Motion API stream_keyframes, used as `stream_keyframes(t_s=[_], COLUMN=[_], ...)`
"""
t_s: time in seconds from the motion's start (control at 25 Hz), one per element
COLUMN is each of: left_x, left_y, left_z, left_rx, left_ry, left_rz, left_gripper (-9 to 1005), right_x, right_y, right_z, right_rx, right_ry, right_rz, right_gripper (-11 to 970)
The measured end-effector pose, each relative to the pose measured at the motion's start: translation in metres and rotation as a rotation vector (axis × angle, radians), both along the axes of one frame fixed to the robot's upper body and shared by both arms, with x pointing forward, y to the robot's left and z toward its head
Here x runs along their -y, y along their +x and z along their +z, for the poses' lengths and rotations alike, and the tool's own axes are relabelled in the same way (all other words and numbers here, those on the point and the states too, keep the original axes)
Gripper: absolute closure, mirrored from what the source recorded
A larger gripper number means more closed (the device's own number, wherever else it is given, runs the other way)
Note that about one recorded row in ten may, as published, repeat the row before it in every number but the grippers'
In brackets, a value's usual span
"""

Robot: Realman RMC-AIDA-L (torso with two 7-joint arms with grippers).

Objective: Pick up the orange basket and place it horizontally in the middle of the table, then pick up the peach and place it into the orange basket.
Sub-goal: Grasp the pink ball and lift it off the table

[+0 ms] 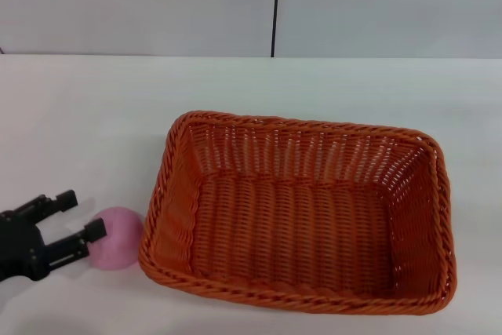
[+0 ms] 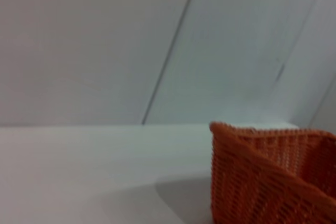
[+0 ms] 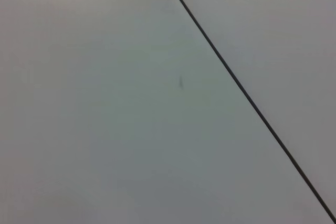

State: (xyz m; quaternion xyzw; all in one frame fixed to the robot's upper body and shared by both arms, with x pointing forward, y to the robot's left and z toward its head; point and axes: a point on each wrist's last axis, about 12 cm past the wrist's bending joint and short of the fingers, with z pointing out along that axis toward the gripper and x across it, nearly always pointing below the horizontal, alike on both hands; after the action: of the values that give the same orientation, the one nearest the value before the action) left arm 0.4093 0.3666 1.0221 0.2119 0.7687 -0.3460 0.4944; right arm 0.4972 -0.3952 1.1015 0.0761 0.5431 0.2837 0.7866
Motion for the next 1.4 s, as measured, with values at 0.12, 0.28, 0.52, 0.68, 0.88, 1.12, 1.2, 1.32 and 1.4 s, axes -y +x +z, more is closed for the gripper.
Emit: stream_keyframes(t_s=[0.12,0.28,0.52,0.68,0.88,1.12,1.2,1.32,1.4], left_x=[0.006,0.011,0.015,0.018,0.021,0.025,0.026,0.026,0.027], left_y=[0.000,0.002,0.004,0.006,0.008,0.009,0.009,0.010,0.010], left_z=[-0.004,-0.007,-0.009,-0.010,-0.012,-0.013,-0.013,-0.013,-0.012], left_rx=[-0.016,-0.031,-0.039,-0.041,-0.048,-0.054,-0.054,-0.054,-0.054], left_ry=[0.005,0.009,0.015,0.015,0.018,0.018,0.019,0.020,0.020], left_rz=[-0.013,-0.024,-0.033,-0.044,-0.053,-0.076,-0.078,-0.084,-0.086], left_gripper=[191,194,199,200,204,211,214,218,253], right_x=[-0.001,-0.001,-0.001,-0.001,0.000,0.000,0.000,0.000,0.000], right_y=[0.002,0.003,0.006,0.006,0.008,0.008,0.008,0.008,0.008], right_z=[-0.001,0.000,-0.003,-0.005,-0.006,-0.007,-0.007,-0.008,-0.008], right_rx=[-0.001,-0.003,-0.024,-0.034,-0.046,-0.052,-0.053,-0.053,-0.053], right_ry=[0.007,0.007,0.015,0.018,0.006,0.002,0.002,0.002,0.002], right_rz=[0.001,-0.001,-0.011,-0.017,-0.032,-0.039,-0.039,-0.039,-0.040], right_gripper=[403,403,403,403,403,404,404,404,404])
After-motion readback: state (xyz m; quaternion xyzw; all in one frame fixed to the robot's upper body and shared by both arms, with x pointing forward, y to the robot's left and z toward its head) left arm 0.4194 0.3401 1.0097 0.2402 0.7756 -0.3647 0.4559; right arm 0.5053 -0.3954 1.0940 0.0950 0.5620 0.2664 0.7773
